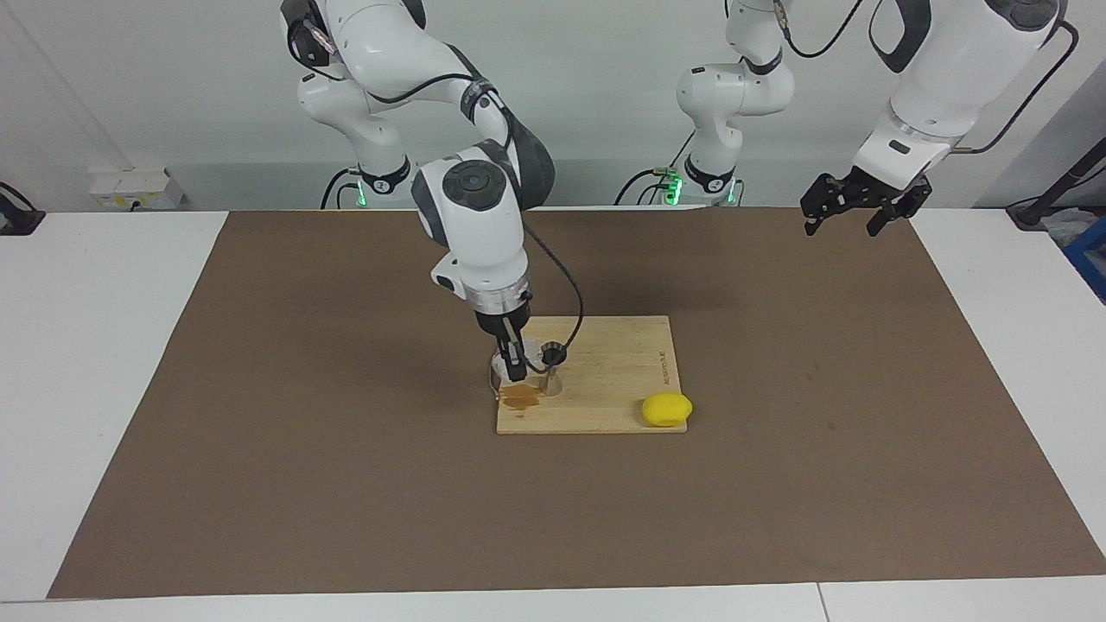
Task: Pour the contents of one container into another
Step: 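Tilt the clear cup upright and carry it back with the right gripper, then lower the clear cup onto the table and open the right gripper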
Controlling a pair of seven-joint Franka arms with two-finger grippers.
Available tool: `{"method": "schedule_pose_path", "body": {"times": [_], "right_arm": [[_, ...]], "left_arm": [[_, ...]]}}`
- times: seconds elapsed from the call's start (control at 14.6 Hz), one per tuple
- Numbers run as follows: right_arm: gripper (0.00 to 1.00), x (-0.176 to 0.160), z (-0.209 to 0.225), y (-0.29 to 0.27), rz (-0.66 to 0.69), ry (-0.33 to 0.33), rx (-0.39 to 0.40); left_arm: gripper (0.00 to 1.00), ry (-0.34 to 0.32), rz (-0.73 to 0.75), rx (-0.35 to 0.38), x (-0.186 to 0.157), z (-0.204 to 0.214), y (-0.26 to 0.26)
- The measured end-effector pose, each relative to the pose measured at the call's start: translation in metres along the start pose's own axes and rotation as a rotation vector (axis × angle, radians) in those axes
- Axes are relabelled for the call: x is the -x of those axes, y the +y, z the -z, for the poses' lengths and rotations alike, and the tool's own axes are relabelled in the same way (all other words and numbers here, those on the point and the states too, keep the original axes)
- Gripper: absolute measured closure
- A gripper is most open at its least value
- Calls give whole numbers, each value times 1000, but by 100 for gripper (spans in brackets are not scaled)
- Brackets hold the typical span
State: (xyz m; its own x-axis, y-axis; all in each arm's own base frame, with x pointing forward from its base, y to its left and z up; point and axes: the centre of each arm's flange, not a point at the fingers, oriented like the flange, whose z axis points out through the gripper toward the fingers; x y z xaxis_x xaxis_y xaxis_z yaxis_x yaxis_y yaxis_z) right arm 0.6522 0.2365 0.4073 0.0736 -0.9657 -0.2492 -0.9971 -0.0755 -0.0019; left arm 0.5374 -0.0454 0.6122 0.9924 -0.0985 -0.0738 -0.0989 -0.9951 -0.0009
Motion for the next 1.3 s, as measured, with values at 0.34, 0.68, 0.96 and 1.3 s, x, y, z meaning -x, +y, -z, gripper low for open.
{"method": "schedule_pose_path", "body": {"times": [0.34,0.68,0.96,1.3], "right_arm": [[50,-103,-24,11,-48,-187,24],[50,-186,-40,35,-98,-308,17],[50,-244,-48,54,-82,-351,-1],[50,-299,-54,76,-21,-371,-6]], "left_arm": [[0,0,0,0,0,0,0],[0,0,0,0,0,0,0],[0,0,0,0,0,0,0],[0,0,0,0,0,0,0]]}}
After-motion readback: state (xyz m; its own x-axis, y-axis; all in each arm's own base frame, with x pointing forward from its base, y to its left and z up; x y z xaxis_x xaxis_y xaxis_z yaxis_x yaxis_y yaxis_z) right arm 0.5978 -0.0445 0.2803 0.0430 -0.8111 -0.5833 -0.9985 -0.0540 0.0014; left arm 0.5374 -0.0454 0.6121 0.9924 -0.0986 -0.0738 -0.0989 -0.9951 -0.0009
